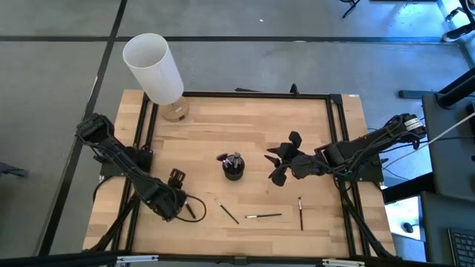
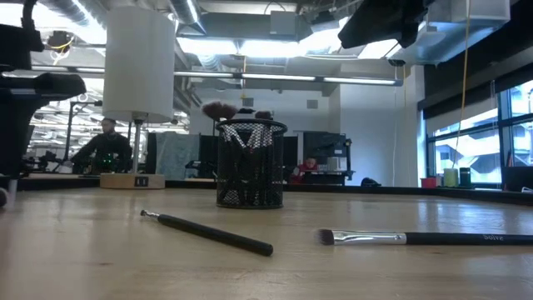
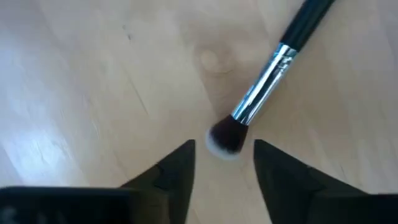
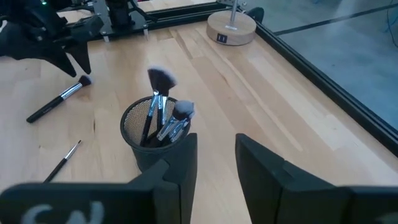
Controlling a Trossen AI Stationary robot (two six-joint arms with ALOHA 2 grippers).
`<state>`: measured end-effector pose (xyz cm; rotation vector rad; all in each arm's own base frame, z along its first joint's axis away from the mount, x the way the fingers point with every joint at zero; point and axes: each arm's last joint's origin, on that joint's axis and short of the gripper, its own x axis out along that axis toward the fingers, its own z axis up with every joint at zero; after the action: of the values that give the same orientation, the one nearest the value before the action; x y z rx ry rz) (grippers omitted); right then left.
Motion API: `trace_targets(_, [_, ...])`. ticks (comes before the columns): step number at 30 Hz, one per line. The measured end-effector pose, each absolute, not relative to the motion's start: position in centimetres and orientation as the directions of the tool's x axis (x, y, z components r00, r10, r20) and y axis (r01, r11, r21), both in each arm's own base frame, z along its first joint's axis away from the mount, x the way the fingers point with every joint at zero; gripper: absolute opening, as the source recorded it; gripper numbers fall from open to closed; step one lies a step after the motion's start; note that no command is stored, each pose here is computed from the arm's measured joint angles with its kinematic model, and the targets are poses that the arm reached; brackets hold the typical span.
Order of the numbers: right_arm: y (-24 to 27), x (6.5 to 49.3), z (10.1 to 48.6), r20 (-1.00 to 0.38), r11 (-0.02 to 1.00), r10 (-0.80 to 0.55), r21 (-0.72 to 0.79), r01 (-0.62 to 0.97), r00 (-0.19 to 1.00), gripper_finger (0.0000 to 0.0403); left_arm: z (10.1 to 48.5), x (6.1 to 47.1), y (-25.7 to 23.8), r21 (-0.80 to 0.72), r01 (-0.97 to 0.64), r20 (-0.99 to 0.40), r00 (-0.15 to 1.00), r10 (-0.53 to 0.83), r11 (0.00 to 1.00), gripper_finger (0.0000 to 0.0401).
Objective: Sort items
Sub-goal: Put the silver powder brush into the pen holder
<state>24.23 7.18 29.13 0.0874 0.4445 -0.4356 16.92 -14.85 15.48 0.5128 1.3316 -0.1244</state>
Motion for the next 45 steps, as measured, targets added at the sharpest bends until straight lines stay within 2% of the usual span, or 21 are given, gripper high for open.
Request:
trace_targets(3, [7.2,24.2,29.1,-0.434,0.904,-0.389,-0.012,0.426,0.812,0.0110,15.3,17.0,-14.8,0.306,0.401,-0.943,0.252,0.217,0.863,0.0180])
trace_targets(6, [7.2,24.2,29.1,-0.434,0.904,-0.389,-0.012,0.427,0.812,0.0110,15.0,17.2,-14.8,0.339,0.429,-0.934,0.259,0.246,0.837,0.0175])
trace_targets(14, [7.2,24.2,29.1,-0.438,0.906,-0.383,-0.008,0.423,0.813,0.0110,13.0,17.5,-15.4,0.291,0.484,-0.957,0.154,0.247,0.826,0.0098])
trace_targets(21, [7.2,24.2,29.1,-0.439,0.906,-0.383,-0.008,0.423,0.813,0.0110,13.6,18.2,-15.7,0.279,0.507,-0.960,0.152,0.235,0.815,0.0014])
trace_targets(24, [7.2,24.2,29.1,-0.438,0.906,-0.383,-0.009,0.423,0.813,0.0110,14.8,18.9,-15.8,0.290,0.482,-0.956,0.190,0.224,0.827,0.0008])
trace_targets(29, [7.2,24.2,29.1,-0.438,0.906,-0.384,-0.010,0.423,0.813,0.0110,16.6,20.1,-15.7,0.402,0.467,-0.913,0.274,0.304,0.788,0.0005])
trace_targets(35, [7.2,24.2,29.1,-0.436,0.904,-0.391,-0.014,0.428,0.811,0.0110,19.5,21.4,-15.2,0.600,0.489,-0.800,0.366,0.475,0.633,0.0004])
trace_targets(39, [7.2,24.2,29.1,-0.436,0.903,-0.392,-0.015,0.429,0.810,0.0110,21.6,21.9,-14.8,0.702,0.522,-0.704,0.403,0.585,0.484,0.0006])
trace_targets(45, [7.2,24.2,29.1,-0.436,0.903,-0.393,-0.015,0.430,0.809,0.0110,24.8,23.1,-14.1,0.844,0.472,-0.491,0.495,0.717,0.253,0.0007])
